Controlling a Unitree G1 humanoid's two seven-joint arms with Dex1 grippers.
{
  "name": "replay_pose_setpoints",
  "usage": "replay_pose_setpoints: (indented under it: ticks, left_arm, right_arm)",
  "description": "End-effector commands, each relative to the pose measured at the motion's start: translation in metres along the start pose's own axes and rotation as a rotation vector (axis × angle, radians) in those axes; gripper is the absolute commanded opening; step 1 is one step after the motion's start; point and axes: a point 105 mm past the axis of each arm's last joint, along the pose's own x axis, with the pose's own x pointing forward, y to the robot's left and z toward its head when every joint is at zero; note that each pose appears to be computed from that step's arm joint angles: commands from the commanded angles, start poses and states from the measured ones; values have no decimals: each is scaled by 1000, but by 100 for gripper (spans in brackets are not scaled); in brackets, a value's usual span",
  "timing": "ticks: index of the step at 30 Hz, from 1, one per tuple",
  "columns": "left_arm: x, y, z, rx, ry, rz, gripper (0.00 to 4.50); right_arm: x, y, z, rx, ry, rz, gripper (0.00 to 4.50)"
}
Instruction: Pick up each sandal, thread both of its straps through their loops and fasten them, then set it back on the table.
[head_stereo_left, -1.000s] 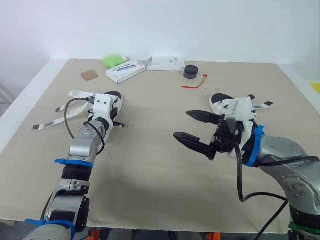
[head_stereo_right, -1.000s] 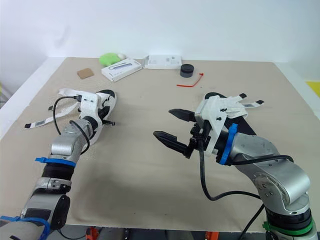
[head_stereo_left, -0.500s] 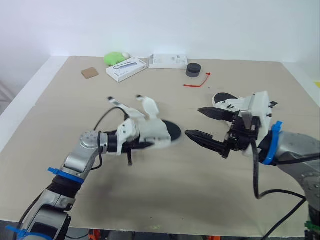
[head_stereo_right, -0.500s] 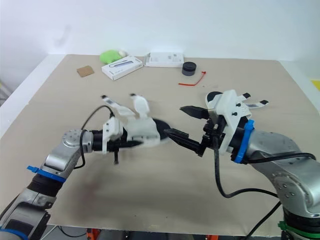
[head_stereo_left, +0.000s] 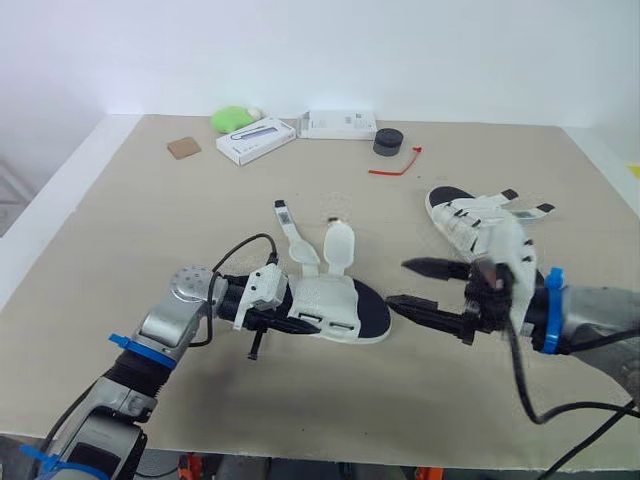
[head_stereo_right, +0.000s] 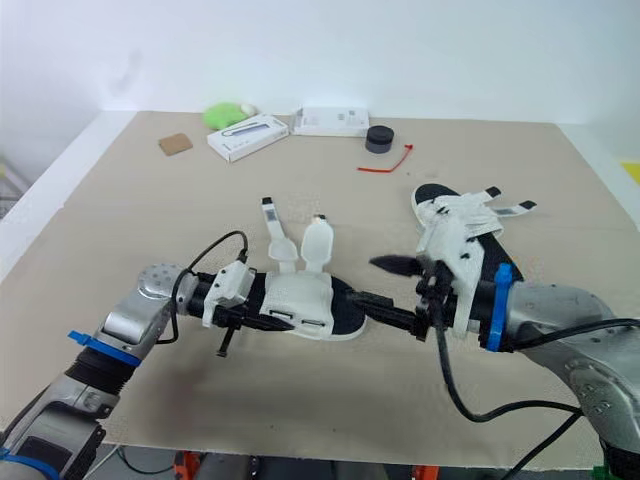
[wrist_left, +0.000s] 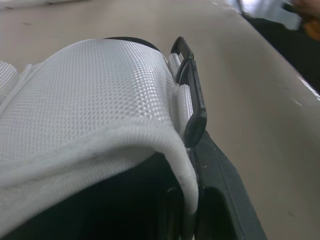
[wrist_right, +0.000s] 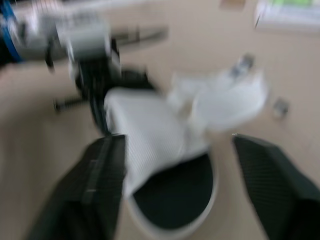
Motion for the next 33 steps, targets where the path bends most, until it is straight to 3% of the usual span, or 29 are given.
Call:
replay_pose_setpoints:
  ticks: [1,5,6,15,24,33]
  left_arm:
    - [7,-5,-10,-39,18,7,0]
    - [10,-7,-13,-60,17,-1,0]
    - [11,-6,-12,-68,10,3,0]
    - [18,-4,-6,-106,-15,11,0]
    - [31,-5,3,-86,-59,-54,0]
    - [39,5,2,-49,-71,-81,0]
  right_arm:
    - [-1,1,2,-47,-2,35,192]
    - [11,-2,-18,-74,71,110,11]
    - [16,-5,-22,-80,79,123,4]
    - [43,-32,-48,-124,174,230,4]
    - [55,-42,-46,-165,175,297,4]
    - [74,-30,-44,-147,130,382,4]
